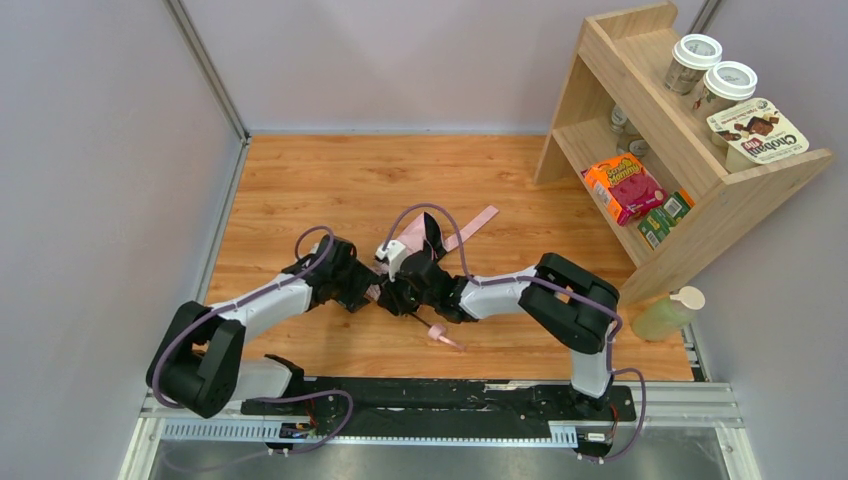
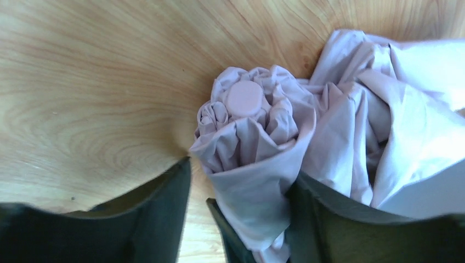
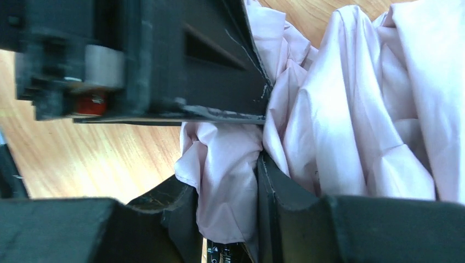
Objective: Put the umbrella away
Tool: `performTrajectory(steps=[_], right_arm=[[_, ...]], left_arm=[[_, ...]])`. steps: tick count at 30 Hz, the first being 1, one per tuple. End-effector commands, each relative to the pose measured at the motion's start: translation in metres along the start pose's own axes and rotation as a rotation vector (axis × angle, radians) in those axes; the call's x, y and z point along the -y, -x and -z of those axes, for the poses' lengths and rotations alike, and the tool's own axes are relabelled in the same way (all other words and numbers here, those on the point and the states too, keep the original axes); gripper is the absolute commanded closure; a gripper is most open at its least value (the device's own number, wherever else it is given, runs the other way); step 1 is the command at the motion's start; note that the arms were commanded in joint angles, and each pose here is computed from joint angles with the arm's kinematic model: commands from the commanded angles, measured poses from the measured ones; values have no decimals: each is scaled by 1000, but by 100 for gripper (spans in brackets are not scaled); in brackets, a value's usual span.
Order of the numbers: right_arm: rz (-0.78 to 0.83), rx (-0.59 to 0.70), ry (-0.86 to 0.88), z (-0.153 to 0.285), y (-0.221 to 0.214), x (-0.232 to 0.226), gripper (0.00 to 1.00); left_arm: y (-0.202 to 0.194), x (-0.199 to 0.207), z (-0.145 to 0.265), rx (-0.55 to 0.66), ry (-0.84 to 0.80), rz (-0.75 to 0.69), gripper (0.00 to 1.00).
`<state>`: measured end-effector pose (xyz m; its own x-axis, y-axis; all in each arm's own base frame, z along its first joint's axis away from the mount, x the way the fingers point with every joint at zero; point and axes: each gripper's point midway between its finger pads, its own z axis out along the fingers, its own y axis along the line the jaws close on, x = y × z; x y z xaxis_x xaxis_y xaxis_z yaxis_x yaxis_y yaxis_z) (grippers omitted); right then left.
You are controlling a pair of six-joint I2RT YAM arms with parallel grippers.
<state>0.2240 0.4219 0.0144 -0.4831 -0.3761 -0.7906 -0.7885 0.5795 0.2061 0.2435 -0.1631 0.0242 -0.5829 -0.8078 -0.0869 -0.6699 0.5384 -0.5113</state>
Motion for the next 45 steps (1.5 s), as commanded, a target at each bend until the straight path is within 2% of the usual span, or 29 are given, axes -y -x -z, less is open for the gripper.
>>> performTrajectory(steps=[1,5,9,13,20,26,27,31,39,45], right_arm=[[-262,-529,10,36,-164,22,100],[-333,-571,51,39,-169,20,100],[-450,-608,116,39,-167,17,100],[-594,-636,167,37,-166,22,100],[-808,-680,228,31,-166,43,100],[-865,-673,239,28,-155,55,100],[-868,-674,241,27,-153,55,100],[-873,-666,247,24,-147,55,100],[-898,-647,251,16,-138,57,100],[-896,-644,248,16,-137,58,100]], left_arm=[[9,-10,14,8,12,-105,24],[30,29,35,48,-145,-132,23],[32,48,59,67,-240,-165,23],[23,42,70,43,-299,-101,22],[11,18,62,10,-337,55,22],[12,27,44,-2,-373,63,21],[15,39,46,14,-432,62,21],[24,45,41,51,-445,75,21],[18,40,22,48,-343,137,21],[15,43,5,74,-312,107,21]])
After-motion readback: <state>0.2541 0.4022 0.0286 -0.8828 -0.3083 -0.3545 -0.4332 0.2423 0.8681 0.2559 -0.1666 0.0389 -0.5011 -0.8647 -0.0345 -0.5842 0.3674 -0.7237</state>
